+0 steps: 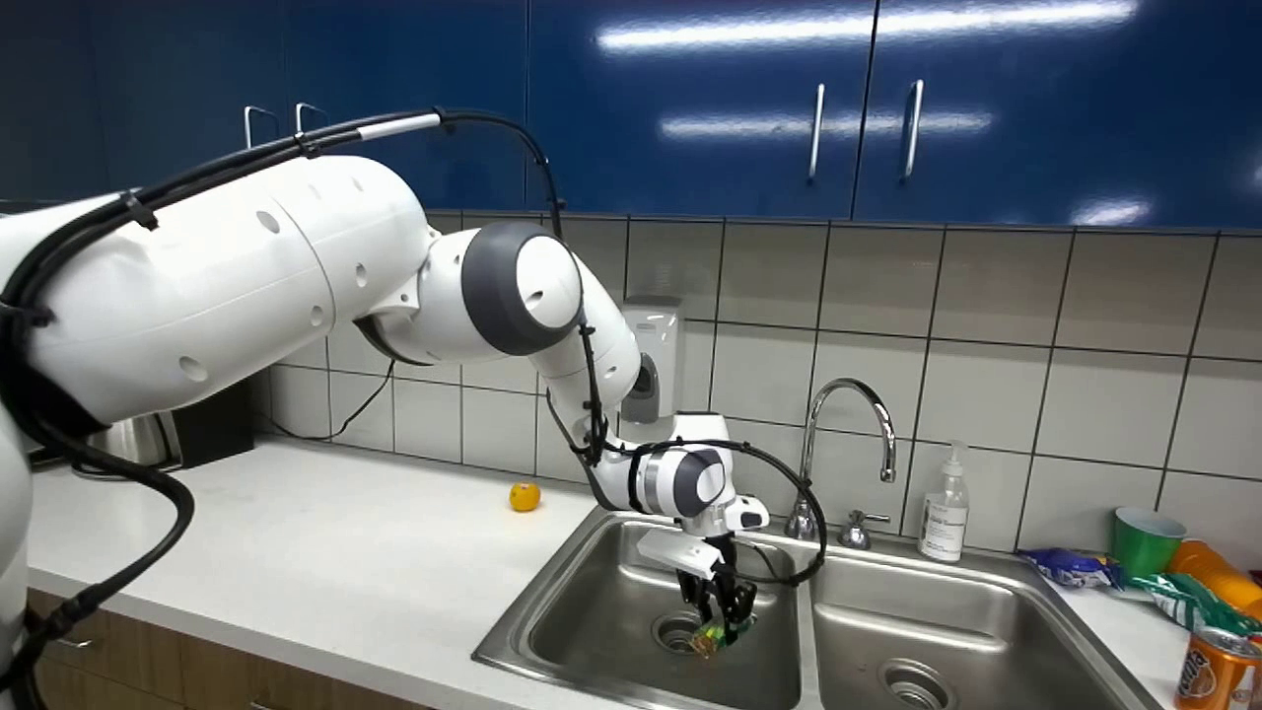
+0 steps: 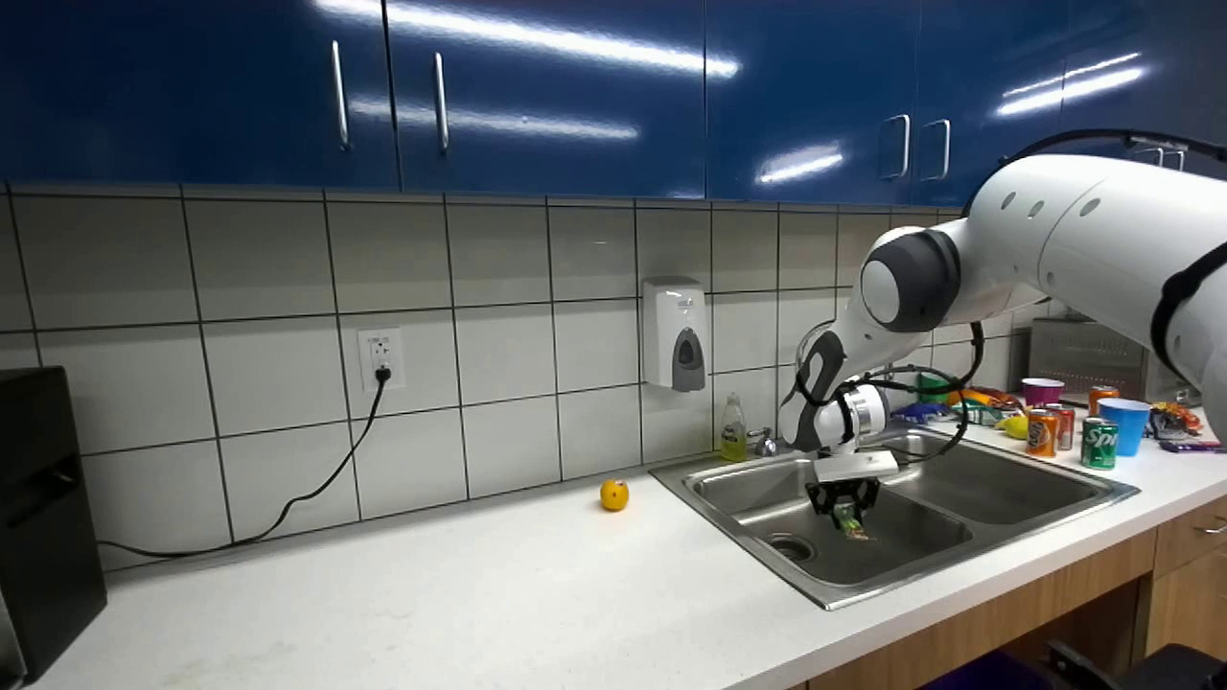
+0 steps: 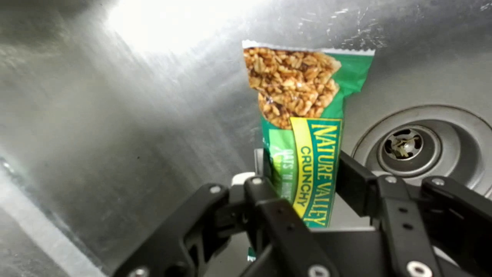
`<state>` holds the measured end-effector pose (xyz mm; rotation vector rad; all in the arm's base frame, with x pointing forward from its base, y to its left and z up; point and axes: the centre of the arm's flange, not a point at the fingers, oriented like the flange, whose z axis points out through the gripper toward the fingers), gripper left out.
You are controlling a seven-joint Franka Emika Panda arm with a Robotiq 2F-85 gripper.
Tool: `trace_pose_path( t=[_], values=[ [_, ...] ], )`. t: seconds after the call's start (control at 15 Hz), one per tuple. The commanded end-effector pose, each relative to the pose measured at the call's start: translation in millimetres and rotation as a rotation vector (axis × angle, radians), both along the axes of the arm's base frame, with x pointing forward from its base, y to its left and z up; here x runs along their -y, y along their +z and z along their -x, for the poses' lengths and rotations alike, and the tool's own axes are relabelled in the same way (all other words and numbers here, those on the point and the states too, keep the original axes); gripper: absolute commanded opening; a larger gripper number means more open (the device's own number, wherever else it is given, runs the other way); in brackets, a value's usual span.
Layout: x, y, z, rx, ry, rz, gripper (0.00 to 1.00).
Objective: Move the green object, currently in the sink, to the left counter
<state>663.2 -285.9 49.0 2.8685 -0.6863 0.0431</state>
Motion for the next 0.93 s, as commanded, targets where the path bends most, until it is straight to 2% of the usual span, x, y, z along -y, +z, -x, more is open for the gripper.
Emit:
trace_pose_path(
  t=[0.0, 0.87],
  values=[
    [-9, 34, 16, 0.012, -0.011, -0.002, 0.19],
    [-45, 98, 41, 0.041, 0.016, 0.011, 0.19]
  ],
)
